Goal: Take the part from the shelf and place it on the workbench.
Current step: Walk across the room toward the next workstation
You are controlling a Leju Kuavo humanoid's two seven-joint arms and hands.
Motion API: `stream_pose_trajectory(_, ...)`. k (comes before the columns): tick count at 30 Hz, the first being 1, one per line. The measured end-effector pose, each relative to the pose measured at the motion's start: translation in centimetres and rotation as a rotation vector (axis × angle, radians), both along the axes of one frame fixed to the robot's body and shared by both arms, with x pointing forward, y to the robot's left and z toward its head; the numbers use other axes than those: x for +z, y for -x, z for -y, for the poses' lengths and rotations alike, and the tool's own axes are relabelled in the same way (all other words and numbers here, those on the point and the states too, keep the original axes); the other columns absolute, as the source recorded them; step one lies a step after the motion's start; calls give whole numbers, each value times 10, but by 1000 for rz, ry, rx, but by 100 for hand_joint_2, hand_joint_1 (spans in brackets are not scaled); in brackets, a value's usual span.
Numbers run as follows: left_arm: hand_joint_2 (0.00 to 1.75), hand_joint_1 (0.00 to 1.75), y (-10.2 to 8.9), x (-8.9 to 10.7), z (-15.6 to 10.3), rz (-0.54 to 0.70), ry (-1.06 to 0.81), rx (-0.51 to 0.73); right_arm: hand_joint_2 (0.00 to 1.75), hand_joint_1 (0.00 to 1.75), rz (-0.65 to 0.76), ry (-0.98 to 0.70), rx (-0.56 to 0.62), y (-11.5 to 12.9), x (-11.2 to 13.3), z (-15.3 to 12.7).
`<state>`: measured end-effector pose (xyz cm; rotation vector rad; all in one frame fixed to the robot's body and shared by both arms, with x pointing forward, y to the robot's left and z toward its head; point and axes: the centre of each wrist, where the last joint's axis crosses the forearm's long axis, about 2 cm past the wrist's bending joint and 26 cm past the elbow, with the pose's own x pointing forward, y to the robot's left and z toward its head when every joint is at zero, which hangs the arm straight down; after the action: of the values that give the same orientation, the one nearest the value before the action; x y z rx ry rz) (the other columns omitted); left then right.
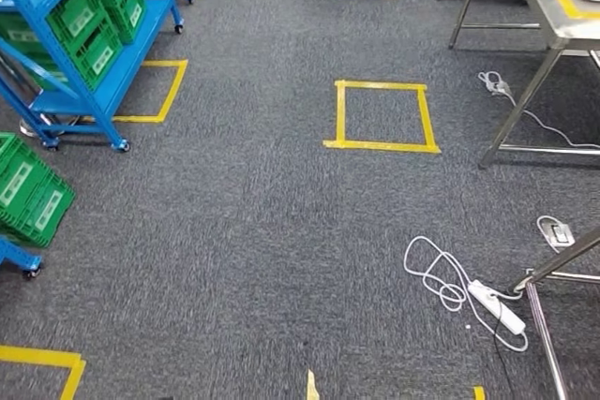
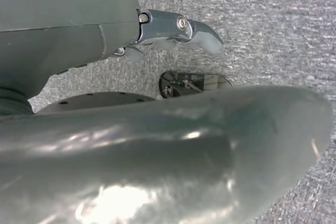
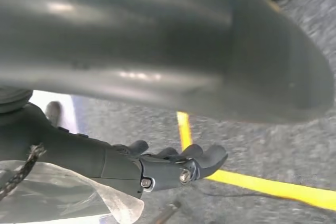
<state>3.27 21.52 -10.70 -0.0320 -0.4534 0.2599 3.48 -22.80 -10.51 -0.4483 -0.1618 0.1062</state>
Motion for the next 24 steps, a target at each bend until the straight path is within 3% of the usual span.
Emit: stream_pose_trajectory(24,0,0,6,-1,0,-11,40,22,0,0,-2,0,11,4,0,0)
